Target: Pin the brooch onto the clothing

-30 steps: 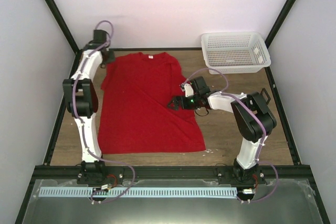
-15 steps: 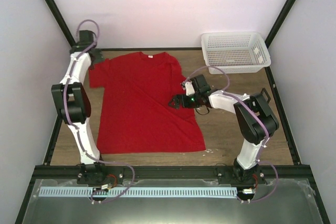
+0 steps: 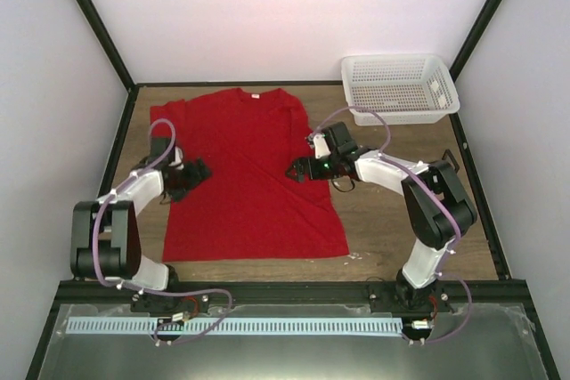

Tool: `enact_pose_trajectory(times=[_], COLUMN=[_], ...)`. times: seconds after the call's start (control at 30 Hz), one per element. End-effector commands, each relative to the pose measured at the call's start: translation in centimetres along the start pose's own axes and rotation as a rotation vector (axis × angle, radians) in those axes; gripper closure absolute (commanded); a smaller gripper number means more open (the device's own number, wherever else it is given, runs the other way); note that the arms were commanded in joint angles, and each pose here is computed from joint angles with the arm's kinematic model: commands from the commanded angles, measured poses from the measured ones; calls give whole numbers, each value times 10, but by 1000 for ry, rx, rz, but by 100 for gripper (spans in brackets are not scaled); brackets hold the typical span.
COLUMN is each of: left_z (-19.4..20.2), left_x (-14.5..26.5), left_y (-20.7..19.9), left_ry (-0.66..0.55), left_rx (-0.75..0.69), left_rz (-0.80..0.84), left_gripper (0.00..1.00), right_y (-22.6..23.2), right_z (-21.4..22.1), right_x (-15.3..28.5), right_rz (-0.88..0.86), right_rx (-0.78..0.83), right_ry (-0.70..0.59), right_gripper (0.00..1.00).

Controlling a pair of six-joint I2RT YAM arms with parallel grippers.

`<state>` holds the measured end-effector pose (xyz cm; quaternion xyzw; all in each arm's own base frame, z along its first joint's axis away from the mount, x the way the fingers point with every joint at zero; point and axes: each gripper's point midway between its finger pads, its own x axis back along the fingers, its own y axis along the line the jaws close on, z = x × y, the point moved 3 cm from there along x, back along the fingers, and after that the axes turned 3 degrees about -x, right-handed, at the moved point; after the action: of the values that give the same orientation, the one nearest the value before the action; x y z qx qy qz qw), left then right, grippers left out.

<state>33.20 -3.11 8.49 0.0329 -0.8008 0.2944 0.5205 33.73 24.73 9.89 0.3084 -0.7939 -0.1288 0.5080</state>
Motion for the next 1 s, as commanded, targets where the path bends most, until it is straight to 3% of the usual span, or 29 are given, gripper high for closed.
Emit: enact_pose_trajectory(times=[0.0, 0.17, 0.4, 0.53, 0.67, 0.8, 0.97], left_z=[35, 82, 124, 107, 78, 55, 54], left_x=[5, 2, 25, 35, 46, 59, 71], left_y=[11, 56, 124, 120, 89, 36, -25], left_ry=[-7, 37, 89, 12, -52, -105, -127], left_rx=[113, 283, 588, 526, 364, 127, -51], left_rz=[55, -51, -347, -330, -229, -73, 267], left_gripper=[3, 0, 0, 0, 0, 0, 0], right_y=[24, 18, 11, 20, 17, 19, 7], right_z=[7, 37, 51, 29, -7, -34, -56], right_x=[2, 0, 8, 16, 12, -1, -20], right_rz=[-30, -24, 4, 8, 119, 290, 433], right_rx=[53, 31, 0, 48, 122, 234, 253], right_ry=[18, 61, 59, -6, -63, -100, -103], right_gripper=[0, 0, 0, 0, 0, 3, 15])
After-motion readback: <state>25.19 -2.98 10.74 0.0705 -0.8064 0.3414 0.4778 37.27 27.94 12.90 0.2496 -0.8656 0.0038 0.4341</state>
